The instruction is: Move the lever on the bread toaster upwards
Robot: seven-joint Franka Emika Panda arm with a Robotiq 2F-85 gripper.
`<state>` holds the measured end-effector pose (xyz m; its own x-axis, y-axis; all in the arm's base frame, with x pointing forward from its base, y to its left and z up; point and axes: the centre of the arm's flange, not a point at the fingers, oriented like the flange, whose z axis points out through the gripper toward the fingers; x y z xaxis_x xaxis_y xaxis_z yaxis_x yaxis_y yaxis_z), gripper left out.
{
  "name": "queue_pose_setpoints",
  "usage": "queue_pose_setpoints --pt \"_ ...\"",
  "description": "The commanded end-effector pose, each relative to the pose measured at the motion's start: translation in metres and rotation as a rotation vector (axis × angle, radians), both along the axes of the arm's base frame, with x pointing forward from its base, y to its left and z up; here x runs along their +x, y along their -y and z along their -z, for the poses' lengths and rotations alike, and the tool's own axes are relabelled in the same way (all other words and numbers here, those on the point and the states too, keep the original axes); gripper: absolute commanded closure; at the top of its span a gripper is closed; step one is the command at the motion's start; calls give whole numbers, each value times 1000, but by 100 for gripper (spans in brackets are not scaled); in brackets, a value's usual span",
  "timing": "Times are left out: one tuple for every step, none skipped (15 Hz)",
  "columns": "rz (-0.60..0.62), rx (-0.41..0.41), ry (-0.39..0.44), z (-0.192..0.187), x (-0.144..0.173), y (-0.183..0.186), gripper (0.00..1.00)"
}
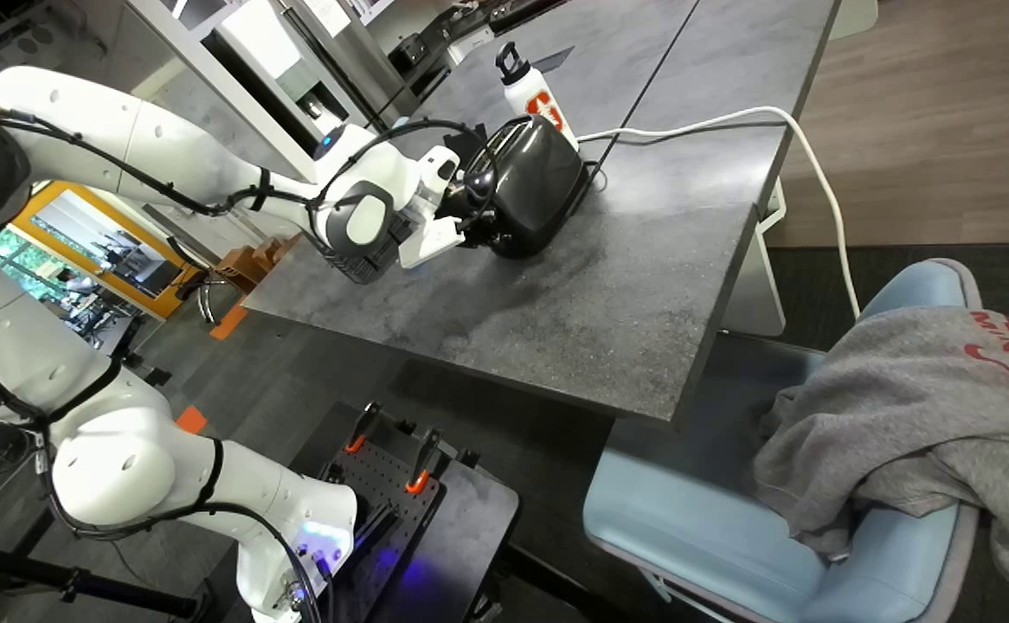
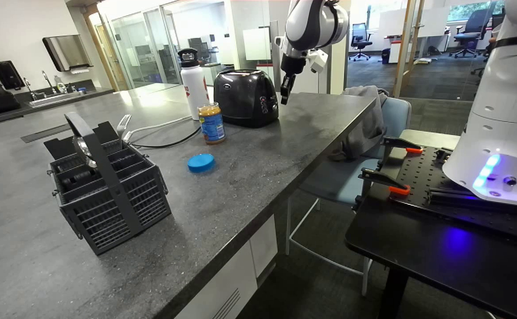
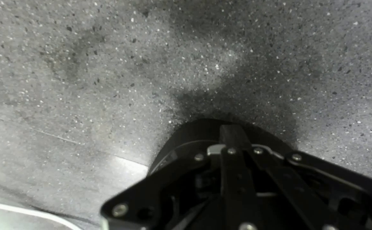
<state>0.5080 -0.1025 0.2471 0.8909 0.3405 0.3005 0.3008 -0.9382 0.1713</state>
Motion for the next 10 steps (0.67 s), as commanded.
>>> queue_pose_setpoints --pt "7 0 31 3 11 -1 100" --pt "5 2 32 4 13 -2 100" --pt "2 4 31 5 15 -3 100" --pt "-1 7 30 6 16 -3 100" --pt "-6 10 29 7 17 -5 100" --pt "-10 12 25 8 19 -7 100" --pt "-13 15 23 9 20 -8 100" --pt "-16 18 22 10 21 -10 100" --pt "-12 20 20 11 21 -9 100" --pt "-11 22 21 11 22 -9 100"
